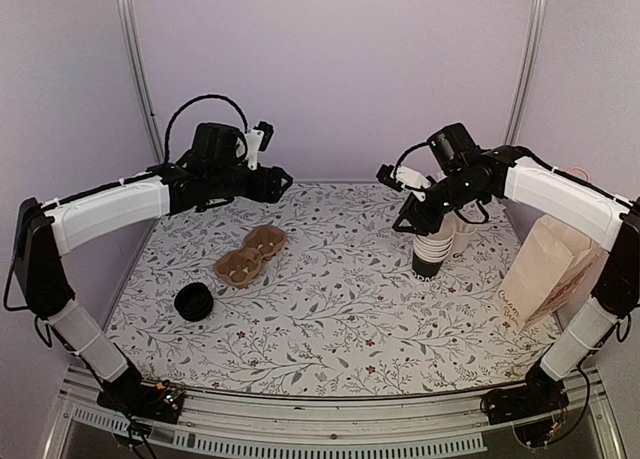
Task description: Pack the takeout coffee
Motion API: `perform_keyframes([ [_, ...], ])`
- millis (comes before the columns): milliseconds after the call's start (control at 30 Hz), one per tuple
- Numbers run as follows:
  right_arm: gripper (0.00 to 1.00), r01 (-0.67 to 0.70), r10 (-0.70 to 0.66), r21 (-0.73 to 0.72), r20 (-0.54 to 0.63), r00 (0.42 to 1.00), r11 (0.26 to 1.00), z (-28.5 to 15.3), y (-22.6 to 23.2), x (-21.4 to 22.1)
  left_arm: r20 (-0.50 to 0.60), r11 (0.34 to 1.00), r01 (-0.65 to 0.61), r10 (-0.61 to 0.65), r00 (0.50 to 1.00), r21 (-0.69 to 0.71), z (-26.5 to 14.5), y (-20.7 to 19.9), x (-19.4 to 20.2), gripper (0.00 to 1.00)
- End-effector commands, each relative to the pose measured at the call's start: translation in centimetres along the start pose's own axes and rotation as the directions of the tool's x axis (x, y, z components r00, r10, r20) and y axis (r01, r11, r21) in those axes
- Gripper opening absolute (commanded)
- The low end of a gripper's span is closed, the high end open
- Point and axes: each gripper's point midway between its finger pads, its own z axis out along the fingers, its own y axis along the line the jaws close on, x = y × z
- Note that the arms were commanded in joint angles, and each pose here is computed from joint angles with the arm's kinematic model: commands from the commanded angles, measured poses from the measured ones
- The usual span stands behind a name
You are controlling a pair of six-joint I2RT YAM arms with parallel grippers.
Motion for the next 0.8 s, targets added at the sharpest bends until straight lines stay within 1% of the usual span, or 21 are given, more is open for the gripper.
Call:
perform_keyframes([
  [0,0.43,-0.089,0.096,0.055,-0.135,0.986,0.994,-0.1,-1.8,3.3,-0.049,0.983,0.150,-0.146,0.988,0.102,1.9,0.1,2.1,0.76],
  [167,0.42,-0.100,0.106,0.041,-0.187,0.977,0.994,0.2,-1.2,5.1,-0.056,0.981,0.151,-0.145,0.988,0.121,0.9,-0.6,3.3,0.76],
  [367,0.41,-0.115,0.127,0.067,-0.207,0.970,0.991,0.2,-1.5,5.7,-0.072,0.970,0.183,-0.173,0.982,0.161,0.3,-1.4,3.0,0.75],
  [533,0.40,-0.125,0.148,0.114,-0.227,0.963,0.986,-0.2,-2.5,6.9,-0.075,0.971,0.171,-0.160,0.984,0.167,-0.1,-1.9,3.2,0.76],
  [667,0.40,-0.135,0.161,0.116,-0.256,0.953,0.984,-0.3,-2.5,7.8,-0.074,0.973,0.163,-0.152,0.986,0.164,-0.2,-1.9,3.0,0.75],
  [767,0.36,-0.139,0.165,0.114,-0.265,0.950,0.984,-0.2,-2.4,8.1,-0.077,0.974,0.159,-0.148,0.986,0.159,-0.2,-1.8,3.0,0.75],
])
